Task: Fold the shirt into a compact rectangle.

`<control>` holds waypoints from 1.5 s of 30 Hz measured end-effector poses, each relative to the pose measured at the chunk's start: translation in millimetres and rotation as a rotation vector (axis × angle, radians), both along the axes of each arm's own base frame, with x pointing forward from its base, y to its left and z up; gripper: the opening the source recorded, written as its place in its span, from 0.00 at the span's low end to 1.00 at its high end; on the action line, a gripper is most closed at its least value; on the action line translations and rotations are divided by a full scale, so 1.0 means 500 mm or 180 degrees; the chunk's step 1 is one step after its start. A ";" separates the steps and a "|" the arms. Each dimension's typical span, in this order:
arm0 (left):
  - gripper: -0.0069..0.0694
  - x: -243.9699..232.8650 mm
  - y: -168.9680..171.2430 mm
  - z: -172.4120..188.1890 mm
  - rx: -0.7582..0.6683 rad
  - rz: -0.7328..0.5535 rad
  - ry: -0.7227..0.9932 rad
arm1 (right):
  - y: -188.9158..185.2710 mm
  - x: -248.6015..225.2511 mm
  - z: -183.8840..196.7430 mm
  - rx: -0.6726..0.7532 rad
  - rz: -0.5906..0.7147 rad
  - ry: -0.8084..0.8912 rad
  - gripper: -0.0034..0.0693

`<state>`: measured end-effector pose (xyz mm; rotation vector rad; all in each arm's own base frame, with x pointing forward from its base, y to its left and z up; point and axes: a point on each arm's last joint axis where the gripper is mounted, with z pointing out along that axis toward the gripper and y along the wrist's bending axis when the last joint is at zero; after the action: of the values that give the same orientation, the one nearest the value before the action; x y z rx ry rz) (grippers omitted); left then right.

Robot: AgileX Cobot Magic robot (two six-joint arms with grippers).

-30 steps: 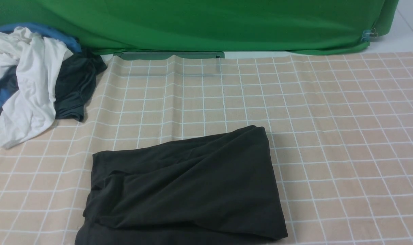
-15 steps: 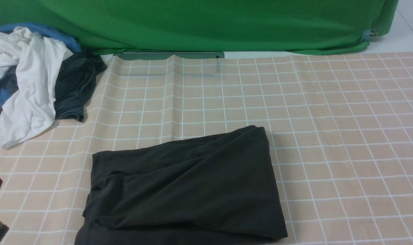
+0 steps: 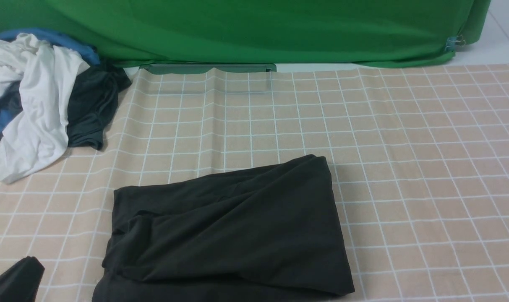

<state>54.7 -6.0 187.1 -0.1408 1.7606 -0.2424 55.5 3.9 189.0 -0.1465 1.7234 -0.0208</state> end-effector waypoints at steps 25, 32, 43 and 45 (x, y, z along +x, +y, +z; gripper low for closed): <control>0.11 0.000 0.000 0.002 0.0013 -0.0043 -0.0043 | 0.000 0.000 0.000 0.0000 0.0000 0.0000 0.37; 0.11 0.000 0.000 0.002 0.0022 -0.0043 -0.0044 | 0.000 0.000 0.000 0.0000 0.0000 0.0000 0.37; 0.11 0.000 0.000 0.002 0.0003 -0.0039 -0.0042 | 0.000 0.000 0.000 0.0000 0.0000 0.0000 0.37; 0.11 0.000 0.000 0.002 0.0003 -0.0039 -0.0042 | 0.000 0.000 0.000 0.0000 0.0000 0.0000 0.37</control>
<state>54.9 -6.1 188.3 -0.1275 1.7488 -0.2509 55.5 3.9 189.0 -0.1465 1.7234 -0.0208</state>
